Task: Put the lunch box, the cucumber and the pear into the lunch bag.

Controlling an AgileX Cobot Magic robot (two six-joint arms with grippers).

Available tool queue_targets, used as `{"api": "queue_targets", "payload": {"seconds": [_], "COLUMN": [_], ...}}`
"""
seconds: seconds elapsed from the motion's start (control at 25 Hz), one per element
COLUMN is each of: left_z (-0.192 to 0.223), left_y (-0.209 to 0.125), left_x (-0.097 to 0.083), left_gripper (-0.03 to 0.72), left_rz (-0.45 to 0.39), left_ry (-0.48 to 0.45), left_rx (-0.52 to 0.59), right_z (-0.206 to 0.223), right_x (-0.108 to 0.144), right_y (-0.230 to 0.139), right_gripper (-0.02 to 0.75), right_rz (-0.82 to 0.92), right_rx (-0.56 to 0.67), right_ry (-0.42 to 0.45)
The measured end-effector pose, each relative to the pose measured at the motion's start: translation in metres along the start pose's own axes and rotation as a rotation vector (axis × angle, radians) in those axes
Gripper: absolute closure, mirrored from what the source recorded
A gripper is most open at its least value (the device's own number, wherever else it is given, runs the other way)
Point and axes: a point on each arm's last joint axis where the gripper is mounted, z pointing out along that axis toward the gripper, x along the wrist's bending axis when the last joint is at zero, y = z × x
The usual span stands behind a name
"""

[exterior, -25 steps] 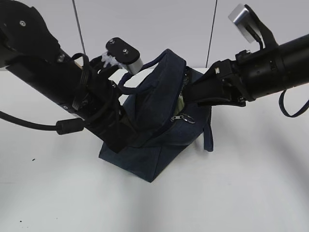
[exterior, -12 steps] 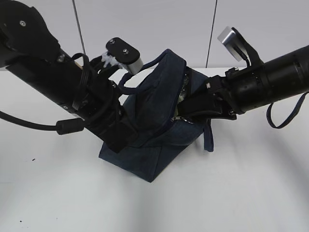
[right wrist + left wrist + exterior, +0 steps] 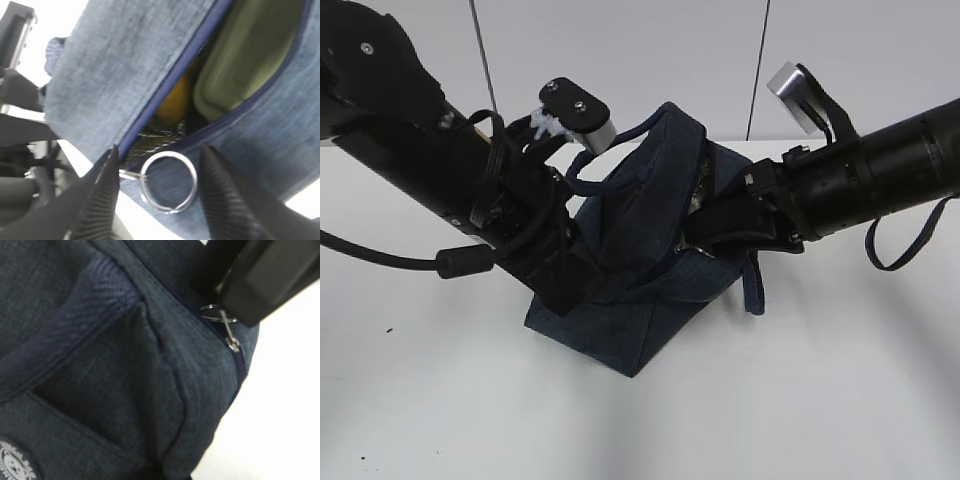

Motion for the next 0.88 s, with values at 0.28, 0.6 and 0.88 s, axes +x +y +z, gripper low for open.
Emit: {"api": "queue_targets", "payload": {"seconds": [0.28, 0.6, 0.88], "left_z": [0.0000, 0.0000, 0.0000], "left_y": [0.0000, 0.0000, 0.0001], "left_x": [0.0000, 0.0000, -0.0001], "left_gripper": [0.684, 0.684, 0.683], "left_rz": [0.000, 0.000, -0.002], "left_ry": [0.000, 0.000, -0.001], "left_rx": [0.000, 0.000, -0.001], "right_z": [0.0004, 0.0001, 0.0004], "right_x": [0.0004, -0.0059, -0.0021], "right_y": [0.0025, 0.0044, 0.0021], "right_gripper": [0.332, 0.333, 0.332], "right_rz": [-0.012, -0.024, -0.019], "right_rx": [-0.028, -0.049, -0.023], "right_ry": [0.011, -0.059, -0.017]}}
